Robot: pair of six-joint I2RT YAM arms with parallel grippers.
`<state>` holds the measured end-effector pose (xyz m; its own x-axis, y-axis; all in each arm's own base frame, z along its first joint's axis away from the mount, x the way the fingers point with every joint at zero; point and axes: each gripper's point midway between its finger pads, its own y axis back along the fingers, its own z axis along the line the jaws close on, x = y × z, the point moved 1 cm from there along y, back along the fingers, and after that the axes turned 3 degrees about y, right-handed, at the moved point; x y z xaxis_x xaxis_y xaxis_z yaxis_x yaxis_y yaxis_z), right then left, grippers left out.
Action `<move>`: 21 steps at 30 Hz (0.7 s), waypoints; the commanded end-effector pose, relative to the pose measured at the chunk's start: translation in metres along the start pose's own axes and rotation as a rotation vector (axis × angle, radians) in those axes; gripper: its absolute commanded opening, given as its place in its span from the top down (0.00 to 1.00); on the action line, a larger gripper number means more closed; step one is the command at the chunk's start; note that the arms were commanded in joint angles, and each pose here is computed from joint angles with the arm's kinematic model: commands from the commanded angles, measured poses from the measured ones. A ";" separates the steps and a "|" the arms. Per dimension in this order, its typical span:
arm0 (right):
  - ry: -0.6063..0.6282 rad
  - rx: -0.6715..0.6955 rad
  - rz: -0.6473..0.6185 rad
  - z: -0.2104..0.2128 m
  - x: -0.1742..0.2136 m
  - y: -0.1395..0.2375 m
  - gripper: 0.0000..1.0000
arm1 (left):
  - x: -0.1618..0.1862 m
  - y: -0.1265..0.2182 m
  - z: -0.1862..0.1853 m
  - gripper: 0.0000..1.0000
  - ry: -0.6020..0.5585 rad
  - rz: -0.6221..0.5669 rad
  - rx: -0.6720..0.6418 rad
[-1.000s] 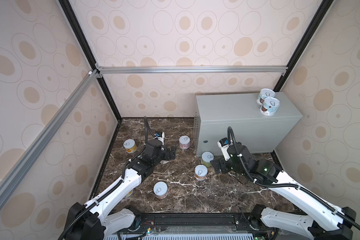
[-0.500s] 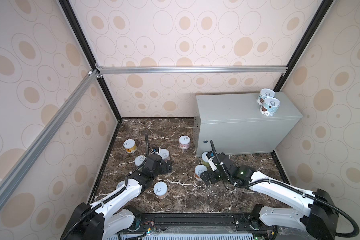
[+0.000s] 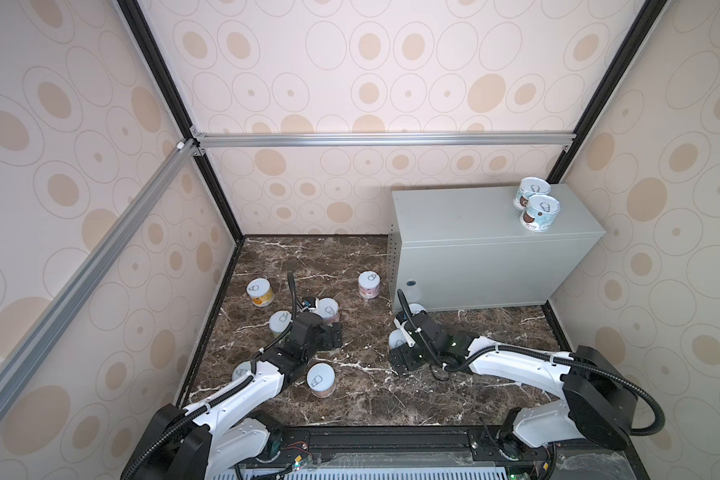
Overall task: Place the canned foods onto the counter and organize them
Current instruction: 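Lower the right gripper over the orange can while the left hovers near the pink can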
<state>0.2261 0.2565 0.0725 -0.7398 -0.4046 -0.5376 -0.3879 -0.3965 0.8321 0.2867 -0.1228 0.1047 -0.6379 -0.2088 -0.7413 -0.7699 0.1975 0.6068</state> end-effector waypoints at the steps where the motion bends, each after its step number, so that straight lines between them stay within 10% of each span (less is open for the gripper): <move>1: -0.010 0.016 -0.019 -0.001 -0.002 -0.008 0.01 | -0.003 -0.002 0.000 0.01 0.011 -0.019 -0.007; 21: 0.019 0.045 -0.032 0.002 -0.017 -0.043 0.08 | 0.000 -0.005 0.000 0.01 0.011 -0.012 -0.005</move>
<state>0.2467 0.2679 0.0382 -0.7421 -0.4143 -0.5269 -0.4104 -0.3405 0.8459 0.2875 -0.1238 0.0986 -0.6436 -0.2045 -0.7375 -0.7651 0.1957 0.6134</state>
